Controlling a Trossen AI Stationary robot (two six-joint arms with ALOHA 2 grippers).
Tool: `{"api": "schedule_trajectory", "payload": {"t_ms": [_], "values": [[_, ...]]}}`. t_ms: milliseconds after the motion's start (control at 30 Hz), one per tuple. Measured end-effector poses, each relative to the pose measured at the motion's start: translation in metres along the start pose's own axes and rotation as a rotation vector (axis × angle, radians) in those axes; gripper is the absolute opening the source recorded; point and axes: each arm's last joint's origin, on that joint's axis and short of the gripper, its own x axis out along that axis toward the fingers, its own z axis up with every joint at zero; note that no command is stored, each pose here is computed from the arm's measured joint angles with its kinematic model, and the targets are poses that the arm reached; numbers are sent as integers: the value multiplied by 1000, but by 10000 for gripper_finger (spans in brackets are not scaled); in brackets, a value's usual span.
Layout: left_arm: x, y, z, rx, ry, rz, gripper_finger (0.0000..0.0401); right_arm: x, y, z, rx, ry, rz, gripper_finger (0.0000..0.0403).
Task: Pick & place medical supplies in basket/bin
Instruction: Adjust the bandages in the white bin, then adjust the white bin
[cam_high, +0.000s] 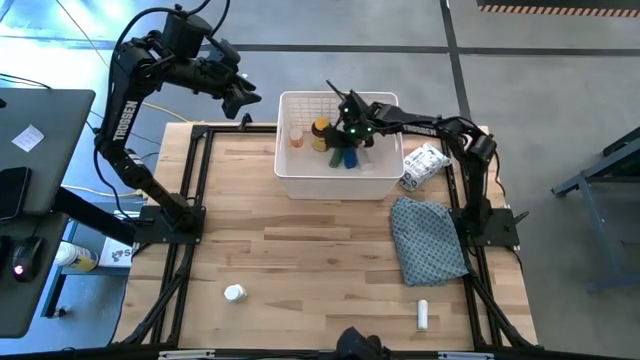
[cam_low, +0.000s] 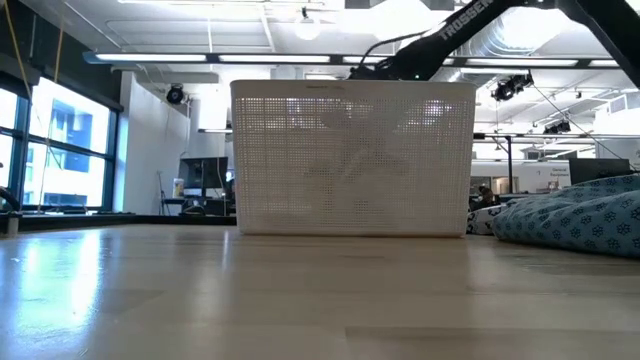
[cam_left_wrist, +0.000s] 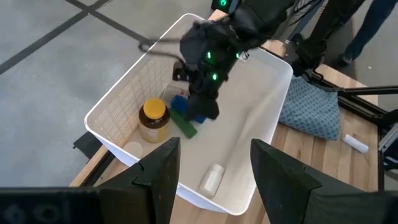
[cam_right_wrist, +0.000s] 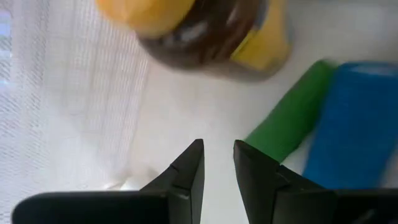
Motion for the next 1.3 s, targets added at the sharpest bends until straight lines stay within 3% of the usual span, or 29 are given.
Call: {"api": "schedule_trajectory", "payload": {"t_ms": [367,600,833,1067,1300], "values": [[1,0,1,1,-11,-24,227,40,-2,-19,2,57,-67,78],[1,0,1,-3,-11,-25,227,47,-8,-24,-19,87,-124,78],[1,0,1,-3,-11,-26,227,44,-14,-27,-54,103,-212,78],[1,-1,1,1,-7,-45,227,39,-12,-27,-61,110,-197,78],[1,-1,0,24,-1,-56,227,-4,7,-19,-78,-31,-166,78]]}}
